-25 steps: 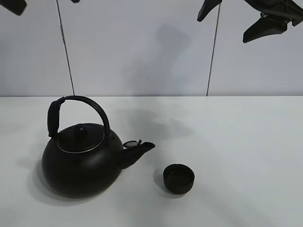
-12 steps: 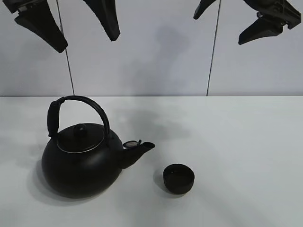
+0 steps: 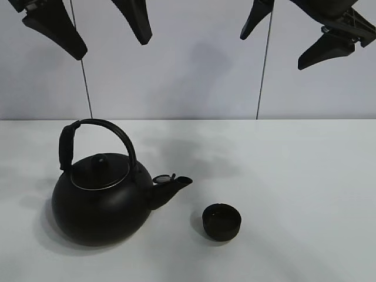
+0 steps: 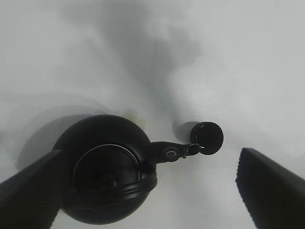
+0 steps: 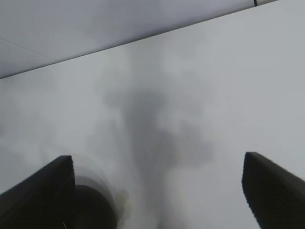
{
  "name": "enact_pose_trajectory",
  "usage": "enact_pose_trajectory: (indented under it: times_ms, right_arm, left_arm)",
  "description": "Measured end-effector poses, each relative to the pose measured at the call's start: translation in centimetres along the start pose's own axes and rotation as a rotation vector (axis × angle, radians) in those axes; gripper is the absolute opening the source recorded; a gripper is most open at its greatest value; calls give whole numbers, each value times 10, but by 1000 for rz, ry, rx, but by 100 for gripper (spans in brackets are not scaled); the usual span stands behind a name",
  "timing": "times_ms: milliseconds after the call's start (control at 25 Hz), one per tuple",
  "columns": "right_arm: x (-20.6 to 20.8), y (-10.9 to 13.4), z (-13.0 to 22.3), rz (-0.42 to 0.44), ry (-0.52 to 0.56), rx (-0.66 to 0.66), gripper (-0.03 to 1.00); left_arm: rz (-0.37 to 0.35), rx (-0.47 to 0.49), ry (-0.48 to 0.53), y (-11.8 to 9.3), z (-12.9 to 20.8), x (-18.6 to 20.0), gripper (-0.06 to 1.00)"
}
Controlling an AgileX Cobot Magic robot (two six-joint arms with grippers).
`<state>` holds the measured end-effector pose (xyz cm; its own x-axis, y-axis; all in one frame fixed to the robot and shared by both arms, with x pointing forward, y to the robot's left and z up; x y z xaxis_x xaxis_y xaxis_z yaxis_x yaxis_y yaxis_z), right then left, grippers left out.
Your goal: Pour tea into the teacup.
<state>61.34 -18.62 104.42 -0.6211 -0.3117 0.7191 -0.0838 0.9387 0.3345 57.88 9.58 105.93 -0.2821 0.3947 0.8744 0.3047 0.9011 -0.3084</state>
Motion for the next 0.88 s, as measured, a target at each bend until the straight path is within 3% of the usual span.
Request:
enact_pose_trajectory:
  times_ms: [360,560,880]
  right_arm:
    - [-4,-1,5,6,35,-2,66]
    - [-22,-8,16,25,111,-10,66]
    - [-22,-8,16,25,111,-10,66]
  left_arm:
    - [0,0,0,0,0,0,69]
    - [0,-1,0,0,0,0,69]
    - [0,-1,0,0,0,0,69]
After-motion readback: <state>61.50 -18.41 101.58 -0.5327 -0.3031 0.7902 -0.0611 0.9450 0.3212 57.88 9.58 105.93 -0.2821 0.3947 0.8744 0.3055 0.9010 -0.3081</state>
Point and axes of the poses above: a point on each arm's last joint axis where the gripper is mounted, x pointing back along that axis away from the gripper, y along the wrist's bending axis when the last joint is at zero, z = x × y, the point moved 5 cm from there along -x, pointing out along that axis toward the gripper, and after that the axes turned 5 degrees about x, right-handed, at the moved point
